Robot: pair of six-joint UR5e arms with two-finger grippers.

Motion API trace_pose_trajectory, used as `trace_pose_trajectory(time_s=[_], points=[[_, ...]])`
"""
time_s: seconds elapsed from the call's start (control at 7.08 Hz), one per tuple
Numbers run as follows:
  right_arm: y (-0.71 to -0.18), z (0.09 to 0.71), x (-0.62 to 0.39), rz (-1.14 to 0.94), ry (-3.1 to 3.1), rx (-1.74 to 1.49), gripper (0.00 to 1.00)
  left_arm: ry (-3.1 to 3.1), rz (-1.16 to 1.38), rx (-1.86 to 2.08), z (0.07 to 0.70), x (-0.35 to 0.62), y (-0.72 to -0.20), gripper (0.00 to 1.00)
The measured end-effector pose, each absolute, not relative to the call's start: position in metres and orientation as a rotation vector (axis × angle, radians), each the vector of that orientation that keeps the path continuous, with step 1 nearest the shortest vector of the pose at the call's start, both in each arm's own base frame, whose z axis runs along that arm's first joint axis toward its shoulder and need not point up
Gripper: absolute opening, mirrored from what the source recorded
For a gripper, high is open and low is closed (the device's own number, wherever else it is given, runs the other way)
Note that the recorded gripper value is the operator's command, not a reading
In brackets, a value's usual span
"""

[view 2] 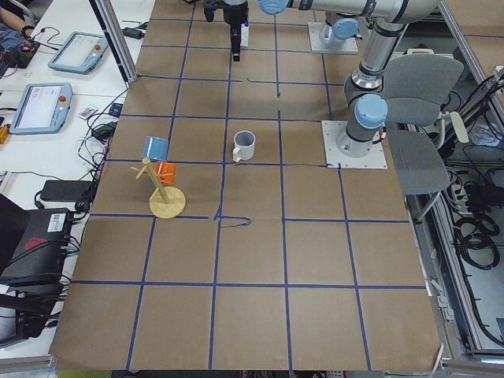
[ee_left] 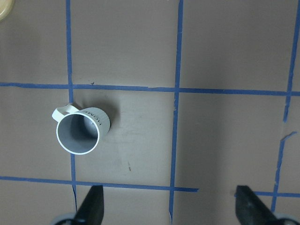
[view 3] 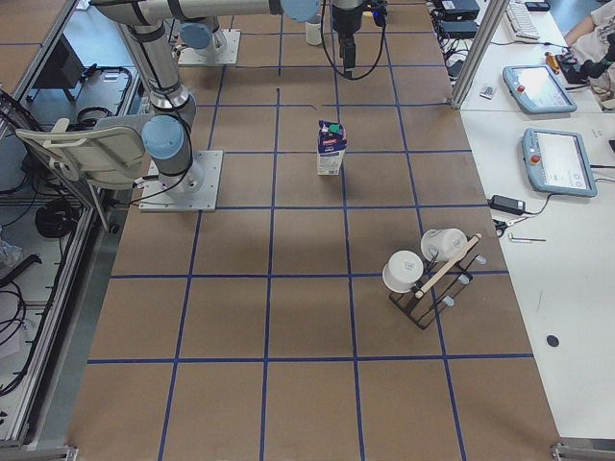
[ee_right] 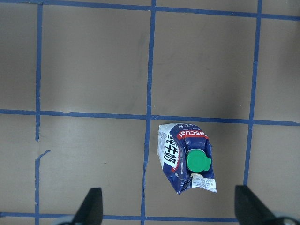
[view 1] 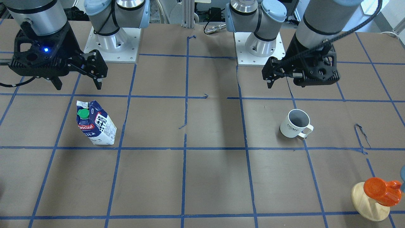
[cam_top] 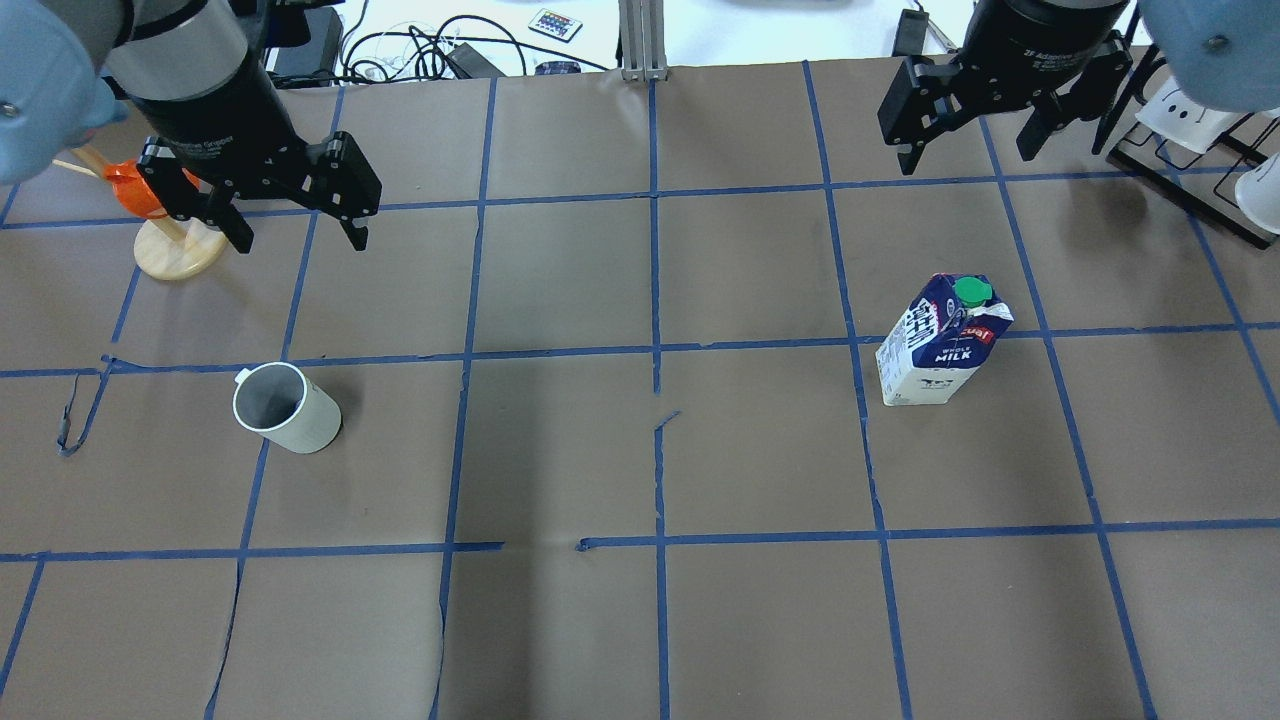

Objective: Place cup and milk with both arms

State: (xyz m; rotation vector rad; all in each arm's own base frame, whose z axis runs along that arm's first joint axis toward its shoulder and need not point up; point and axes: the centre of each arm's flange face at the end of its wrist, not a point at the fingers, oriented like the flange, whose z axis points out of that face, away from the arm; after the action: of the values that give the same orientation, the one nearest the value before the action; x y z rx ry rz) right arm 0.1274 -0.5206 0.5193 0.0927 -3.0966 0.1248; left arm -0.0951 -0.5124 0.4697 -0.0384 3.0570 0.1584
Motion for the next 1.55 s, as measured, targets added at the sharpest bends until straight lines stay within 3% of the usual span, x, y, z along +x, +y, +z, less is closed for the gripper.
trace_pose_trajectory(time_s=[0.14,0.42,0.85,0.99,1.27,1.55], points=[[-0.521,0.519,0.127,0.124,-3.097,0.093,1.00,3.024,0.244,-0.042,0.423,-0.064,-0.516,1.00],[-0.521,0.519,0.127,0.124,-3.097,0.093,1.00,3.001,0.322,-0.054,0.331,-0.035,-0.512,0.88],[-0.521,0.519,0.127,0.123,-3.097,0.094,1.00,2.964,0.438,-0.042,0.271,-0.027,-0.512,0.78],[-0.521,0.519,0.127,0.124,-3.097,0.093,1.00,2.946,0.467,-0.041,0.259,-0.023,-0.514,0.60],[-0.521,0.519,0.127,0.124,-3.097,0.094,1.00,2.931,0.507,-0.040,0.244,-0.020,-0.518,0.00],[-0.521,0.519,0.127,0.122,-3.097,0.095,1.00,2.928,0.521,-0.041,0.238,-0.019,-0.520,0.00]])
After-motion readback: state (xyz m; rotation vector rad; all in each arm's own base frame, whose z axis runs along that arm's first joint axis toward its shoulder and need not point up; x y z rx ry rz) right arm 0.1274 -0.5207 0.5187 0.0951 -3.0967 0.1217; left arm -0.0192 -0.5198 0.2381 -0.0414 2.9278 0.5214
